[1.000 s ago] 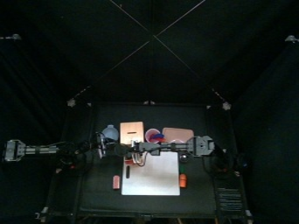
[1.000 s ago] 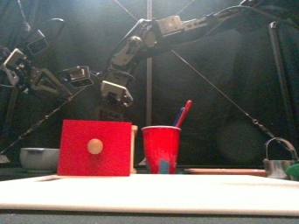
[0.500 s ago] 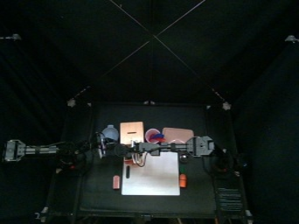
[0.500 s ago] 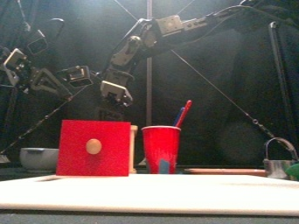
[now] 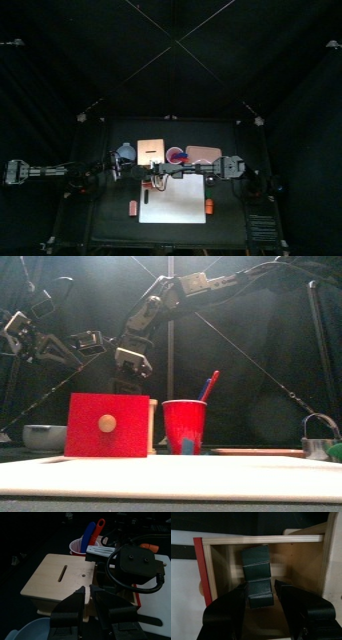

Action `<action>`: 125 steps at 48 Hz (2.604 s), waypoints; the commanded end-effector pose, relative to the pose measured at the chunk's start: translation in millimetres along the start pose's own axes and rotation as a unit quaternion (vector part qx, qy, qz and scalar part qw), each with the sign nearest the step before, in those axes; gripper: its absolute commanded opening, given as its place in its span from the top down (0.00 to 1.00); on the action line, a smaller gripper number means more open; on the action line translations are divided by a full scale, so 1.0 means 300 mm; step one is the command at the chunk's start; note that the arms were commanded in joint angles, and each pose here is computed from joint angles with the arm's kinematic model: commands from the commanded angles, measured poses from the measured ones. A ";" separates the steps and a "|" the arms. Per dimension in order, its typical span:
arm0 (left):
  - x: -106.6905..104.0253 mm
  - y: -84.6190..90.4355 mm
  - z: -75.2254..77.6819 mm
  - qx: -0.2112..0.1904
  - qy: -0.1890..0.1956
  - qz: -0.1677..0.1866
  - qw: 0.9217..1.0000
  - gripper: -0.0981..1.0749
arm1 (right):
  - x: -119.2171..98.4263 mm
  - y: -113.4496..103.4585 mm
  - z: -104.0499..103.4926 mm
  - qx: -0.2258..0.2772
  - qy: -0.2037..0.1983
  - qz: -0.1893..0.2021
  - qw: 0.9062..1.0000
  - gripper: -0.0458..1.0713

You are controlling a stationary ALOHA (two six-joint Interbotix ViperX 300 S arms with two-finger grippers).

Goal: Grab sushi roll from open drawer and place on cutting board

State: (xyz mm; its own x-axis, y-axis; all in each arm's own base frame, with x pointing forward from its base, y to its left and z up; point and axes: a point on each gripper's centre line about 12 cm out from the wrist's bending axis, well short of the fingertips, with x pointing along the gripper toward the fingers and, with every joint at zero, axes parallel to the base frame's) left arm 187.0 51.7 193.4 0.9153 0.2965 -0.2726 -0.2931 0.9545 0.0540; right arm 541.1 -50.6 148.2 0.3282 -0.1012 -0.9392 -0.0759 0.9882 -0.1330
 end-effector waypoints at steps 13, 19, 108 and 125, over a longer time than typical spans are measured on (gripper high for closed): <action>0.005 0.003 0.023 0.000 -0.009 0.002 1.000 0.40 | -0.038 0.043 0.020 -0.004 -0.007 0.005 1.000 0.22; 0.004 0.003 0.022 0.000 -0.009 0.002 1.000 0.40 | -0.042 0.053 0.025 -0.005 -0.008 0.006 1.000 0.22; 0.005 0.003 0.021 -0.001 -0.006 0.002 1.000 0.40 | -0.052 0.031 0.011 0.017 0.010 0.032 0.999 0.22; 0.004 0.011 0.016 -0.002 -0.004 0.008 1.000 0.40 | -0.021 -0.003 -0.007 0.025 0.020 0.030 0.999 0.22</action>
State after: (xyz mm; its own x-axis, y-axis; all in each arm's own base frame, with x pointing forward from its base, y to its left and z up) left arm 186.4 53.1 192.6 0.9114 0.3020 -0.2796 -0.2994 0.9526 0.0533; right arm 538.6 -44.2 147.5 0.2823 -0.0391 -0.9585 -0.0552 0.9969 -0.0569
